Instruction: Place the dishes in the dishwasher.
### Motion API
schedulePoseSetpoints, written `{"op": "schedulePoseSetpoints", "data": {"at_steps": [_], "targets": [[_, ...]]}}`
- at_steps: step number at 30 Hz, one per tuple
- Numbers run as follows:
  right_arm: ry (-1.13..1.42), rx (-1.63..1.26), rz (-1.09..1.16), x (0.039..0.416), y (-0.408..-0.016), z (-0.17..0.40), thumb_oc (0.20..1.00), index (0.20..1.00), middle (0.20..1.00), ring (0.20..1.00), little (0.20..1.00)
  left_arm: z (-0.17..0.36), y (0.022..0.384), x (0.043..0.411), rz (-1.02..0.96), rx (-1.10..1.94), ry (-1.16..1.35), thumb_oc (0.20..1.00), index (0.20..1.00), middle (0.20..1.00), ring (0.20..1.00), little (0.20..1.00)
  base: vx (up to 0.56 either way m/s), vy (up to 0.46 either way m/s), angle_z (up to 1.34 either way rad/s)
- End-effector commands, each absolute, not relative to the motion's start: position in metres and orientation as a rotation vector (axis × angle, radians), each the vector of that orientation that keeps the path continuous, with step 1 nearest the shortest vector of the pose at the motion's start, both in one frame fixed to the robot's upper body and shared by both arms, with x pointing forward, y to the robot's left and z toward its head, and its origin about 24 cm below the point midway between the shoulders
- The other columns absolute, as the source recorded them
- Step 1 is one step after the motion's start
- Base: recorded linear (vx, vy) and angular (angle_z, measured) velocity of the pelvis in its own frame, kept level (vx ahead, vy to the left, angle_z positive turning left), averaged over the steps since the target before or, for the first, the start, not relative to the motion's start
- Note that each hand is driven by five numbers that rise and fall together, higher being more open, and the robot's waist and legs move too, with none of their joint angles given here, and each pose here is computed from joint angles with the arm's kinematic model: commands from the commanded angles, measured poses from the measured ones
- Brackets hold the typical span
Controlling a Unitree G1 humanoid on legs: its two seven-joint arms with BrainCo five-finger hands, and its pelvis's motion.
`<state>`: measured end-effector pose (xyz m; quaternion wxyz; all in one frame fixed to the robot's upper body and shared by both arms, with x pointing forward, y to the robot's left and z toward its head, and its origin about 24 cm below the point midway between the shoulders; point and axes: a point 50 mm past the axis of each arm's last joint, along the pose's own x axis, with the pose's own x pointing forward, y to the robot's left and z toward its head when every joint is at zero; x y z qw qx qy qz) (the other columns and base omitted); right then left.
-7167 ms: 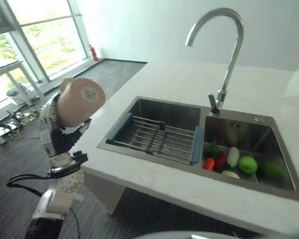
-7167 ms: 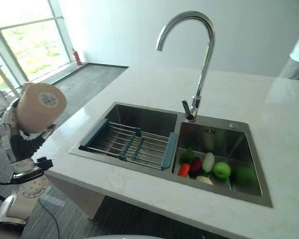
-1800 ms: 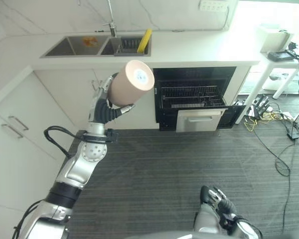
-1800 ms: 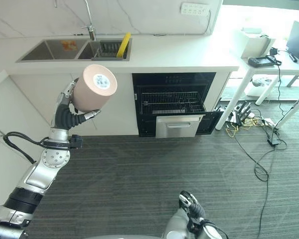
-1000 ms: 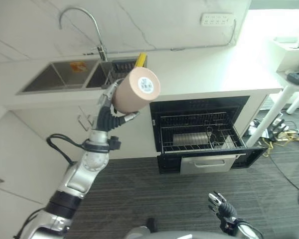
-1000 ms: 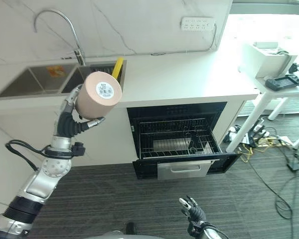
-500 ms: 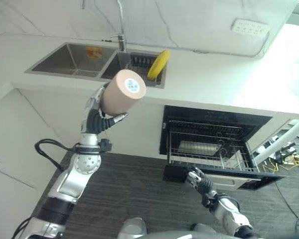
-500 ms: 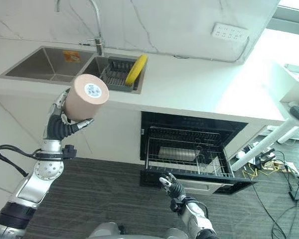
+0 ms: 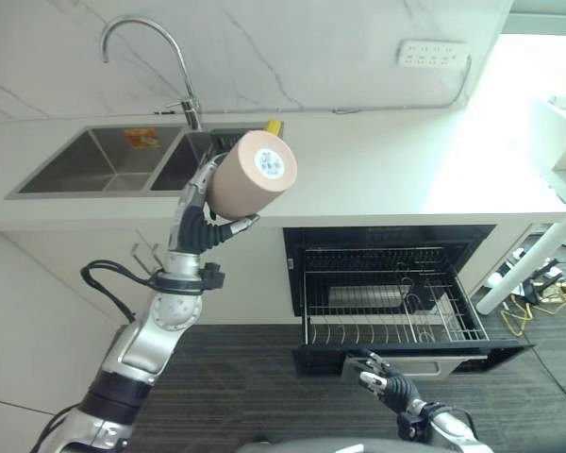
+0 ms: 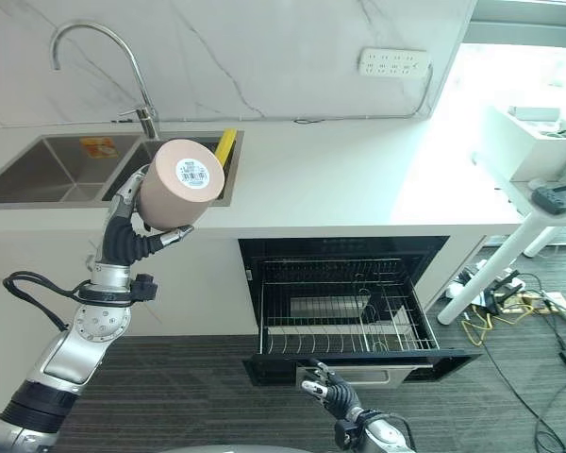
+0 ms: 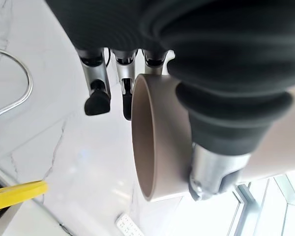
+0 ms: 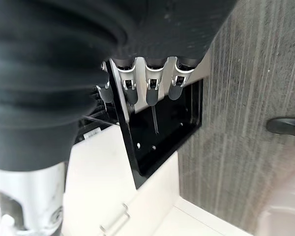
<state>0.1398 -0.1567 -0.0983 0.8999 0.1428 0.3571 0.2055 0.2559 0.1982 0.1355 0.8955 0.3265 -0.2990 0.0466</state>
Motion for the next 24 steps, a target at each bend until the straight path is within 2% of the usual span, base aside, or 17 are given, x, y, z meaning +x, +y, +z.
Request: {"op": "schedulePoseSetpoints", "data": {"at_steps": [1,8,13,18,24], "targets": [[0.533,0.450,0.594,0.182,-0.127,-0.061,1.000,1.000,1.000,1.000,1.000,0.155,0.199,0.260,0.115,0.701,-0.730,0.200,0.200,0.200,0.200,0.200,-0.03,-0.055,-0.08],[0.584,0.505,0.571,0.169,-0.139,-0.062,1.000,1.000,1.000,1.000,1.000,0.150,0.206,0.260,0.141,0.729,-0.710,0.200,0.200,0.200,0.200,0.200,-0.04,-0.033,-0.18],[0.491,0.479,0.737,0.168,-0.142,-0.036,1.000,1.000,1.000,1.000,1.000,0.149,0.213,0.261,0.144,0.741,-0.684,0.200,0.200,0.200,0.200,0.200,-0.04,-0.033,-0.33],[0.302,0.469,0.852,0.185,-0.140,0.006,1.000,1.000,1.000,1.000,1.000,0.128,0.215,0.267,0.116,0.735,-0.573,0.200,0.200,0.200,0.200,0.200,-0.03,-0.028,-0.16],[0.065,0.494,0.885,0.203,-0.129,0.047,1.000,1.000,1.000,1.000,1.000,0.102,0.210,0.276,0.077,0.726,-0.440,0.200,0.200,0.200,0.200,0.200,0.00,0.000,-0.12]]}}
